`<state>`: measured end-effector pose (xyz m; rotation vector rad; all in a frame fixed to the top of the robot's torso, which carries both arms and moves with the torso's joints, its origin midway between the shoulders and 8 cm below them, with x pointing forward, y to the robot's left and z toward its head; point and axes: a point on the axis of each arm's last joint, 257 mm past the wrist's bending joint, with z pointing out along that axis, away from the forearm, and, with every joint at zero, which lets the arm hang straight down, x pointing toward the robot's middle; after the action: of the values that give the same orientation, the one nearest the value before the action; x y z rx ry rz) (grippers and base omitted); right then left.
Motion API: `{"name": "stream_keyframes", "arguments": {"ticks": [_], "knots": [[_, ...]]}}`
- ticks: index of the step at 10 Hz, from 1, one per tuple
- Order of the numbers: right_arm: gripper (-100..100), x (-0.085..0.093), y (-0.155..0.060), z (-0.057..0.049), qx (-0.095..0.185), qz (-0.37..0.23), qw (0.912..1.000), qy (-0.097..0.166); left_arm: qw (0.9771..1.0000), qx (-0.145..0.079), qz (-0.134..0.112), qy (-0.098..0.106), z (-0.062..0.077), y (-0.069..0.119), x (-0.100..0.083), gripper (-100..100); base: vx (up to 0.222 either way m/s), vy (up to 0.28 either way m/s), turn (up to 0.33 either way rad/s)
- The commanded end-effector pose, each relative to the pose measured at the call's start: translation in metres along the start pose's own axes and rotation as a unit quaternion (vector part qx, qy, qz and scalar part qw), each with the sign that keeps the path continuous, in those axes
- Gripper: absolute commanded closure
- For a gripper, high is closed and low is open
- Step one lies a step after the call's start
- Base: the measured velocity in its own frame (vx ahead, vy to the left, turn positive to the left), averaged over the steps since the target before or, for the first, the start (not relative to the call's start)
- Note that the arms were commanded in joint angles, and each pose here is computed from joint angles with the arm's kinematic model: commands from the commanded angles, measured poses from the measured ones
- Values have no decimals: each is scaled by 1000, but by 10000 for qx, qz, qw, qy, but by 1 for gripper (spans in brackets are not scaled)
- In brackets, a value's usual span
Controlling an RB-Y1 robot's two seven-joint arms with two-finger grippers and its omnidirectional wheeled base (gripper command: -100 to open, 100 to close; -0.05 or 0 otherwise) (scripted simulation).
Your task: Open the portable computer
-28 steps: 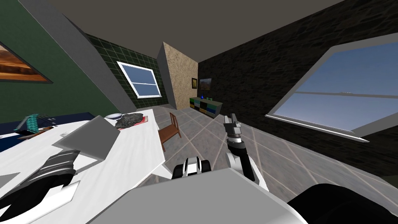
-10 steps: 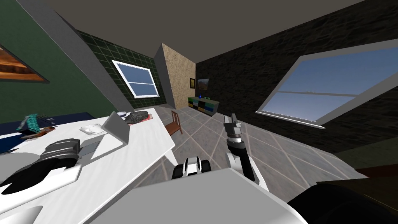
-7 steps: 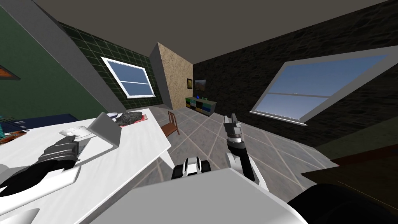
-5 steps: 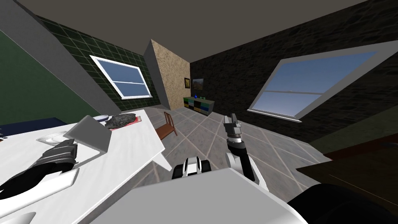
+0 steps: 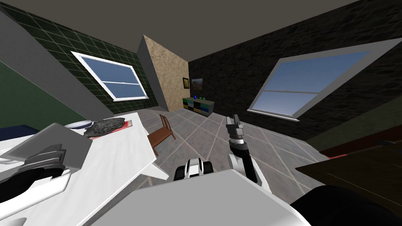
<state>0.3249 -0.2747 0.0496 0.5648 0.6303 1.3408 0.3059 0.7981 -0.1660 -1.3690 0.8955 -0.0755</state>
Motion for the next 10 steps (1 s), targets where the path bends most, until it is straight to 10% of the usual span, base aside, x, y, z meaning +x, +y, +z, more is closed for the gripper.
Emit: {"name": "stream_keyframes", "arguments": {"ticks": [1, 4, 5, 10], "knots": [[0, 0, 0, 0, 0, 0, 10000, 0, 9994, 142, 141, -295, 1, -11, -33, -100, 51, 128, 10], [0, 0, 0, 0, -1, 1, 10000, 0, 9992, 162, 155, -330, 2, -15, -36, -100, 13, 49, 1], [0, 0, 0, 0, -1, 1, 10000, 0, 9992, 160, 154, -328, 2, -15, -36, 100, 0, 0, 0], [0, 0, 0, 0, -1, 1, 10000, 0, 9923, 73, -1212, -259, 9, -22, -22, 100, -128, 84, -7]]}}
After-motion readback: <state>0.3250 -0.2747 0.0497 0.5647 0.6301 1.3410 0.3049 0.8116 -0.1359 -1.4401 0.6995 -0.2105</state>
